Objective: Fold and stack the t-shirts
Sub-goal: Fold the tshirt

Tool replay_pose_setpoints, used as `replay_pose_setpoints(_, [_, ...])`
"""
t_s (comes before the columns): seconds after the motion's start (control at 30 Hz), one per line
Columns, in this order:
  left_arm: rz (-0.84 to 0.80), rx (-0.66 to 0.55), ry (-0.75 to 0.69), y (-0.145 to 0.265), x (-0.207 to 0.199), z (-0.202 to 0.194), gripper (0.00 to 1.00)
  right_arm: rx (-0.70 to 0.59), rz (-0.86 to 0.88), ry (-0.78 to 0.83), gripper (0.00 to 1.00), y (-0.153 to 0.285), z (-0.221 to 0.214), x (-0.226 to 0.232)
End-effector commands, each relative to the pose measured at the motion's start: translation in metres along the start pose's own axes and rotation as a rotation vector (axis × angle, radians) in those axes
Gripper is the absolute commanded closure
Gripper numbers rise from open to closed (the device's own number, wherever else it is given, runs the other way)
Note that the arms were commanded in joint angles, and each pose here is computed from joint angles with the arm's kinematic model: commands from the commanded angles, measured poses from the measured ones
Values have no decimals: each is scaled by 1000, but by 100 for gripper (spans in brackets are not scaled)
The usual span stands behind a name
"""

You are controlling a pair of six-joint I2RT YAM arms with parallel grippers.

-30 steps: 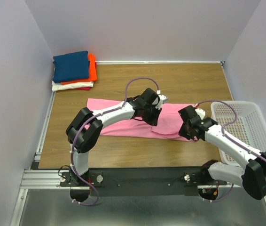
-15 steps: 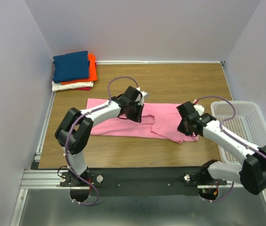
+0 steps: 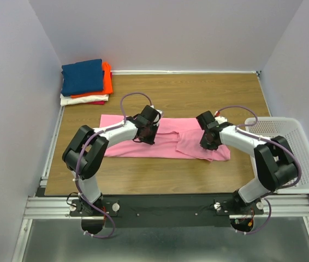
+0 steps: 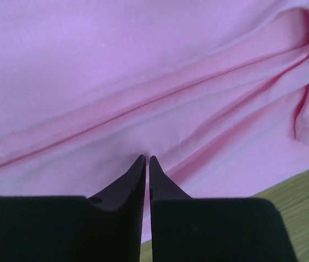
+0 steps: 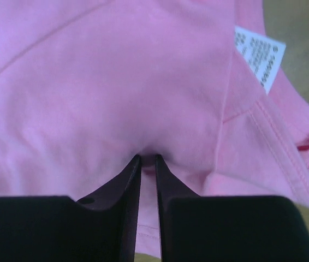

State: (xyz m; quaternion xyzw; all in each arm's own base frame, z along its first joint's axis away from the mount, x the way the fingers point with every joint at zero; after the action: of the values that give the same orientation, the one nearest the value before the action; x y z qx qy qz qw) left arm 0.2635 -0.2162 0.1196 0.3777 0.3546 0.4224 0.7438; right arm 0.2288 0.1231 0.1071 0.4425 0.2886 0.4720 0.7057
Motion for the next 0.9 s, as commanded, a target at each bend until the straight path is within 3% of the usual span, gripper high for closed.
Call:
replay_pose_setpoints(0.0, [46,43,34,-15,3,-16,88,-29,29,-13,77,-24,19,8])
replay_pose_setpoints(0.27, [-24,87,27,-24,-22,-38,88,-62,40,7,77,-56,86,32])
replay_pose_setpoints(0.4, [-108,90,2,-28,-49,-37,88,-131,104,55,76,-75,140,74])
replay_pose_setpoints(0.47, [-159,95,-11,-29,-64,-35,88,-109,111,125,75,-101,146,88])
replay_pose_setpoints(0.67, [-374,36,-4,-30,-97,-13,87,-158,284,245,49,-126,189,137])
replay_pose_setpoints(0.73, [-406,14,-12,-34,-107,3,87,-153,374,250,48,-122,198,150])
replay_pose_setpoints(0.87, [-369,-70,-27,-22,-107,25,84,-198,396,240,43,-101,215,155])
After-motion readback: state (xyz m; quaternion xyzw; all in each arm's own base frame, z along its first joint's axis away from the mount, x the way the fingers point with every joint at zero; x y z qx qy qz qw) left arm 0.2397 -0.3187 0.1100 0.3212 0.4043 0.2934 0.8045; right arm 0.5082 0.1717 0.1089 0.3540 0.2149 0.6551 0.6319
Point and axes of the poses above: each gripper's point midway between its finger pads, its own y axis back along the fingers, its own x axis along the line the jaws close on, z = x × y, the point moved 10 cm from there along y, back along the fingers, and after that the axes turned 2 degrees about y, right-handed, at the moved point
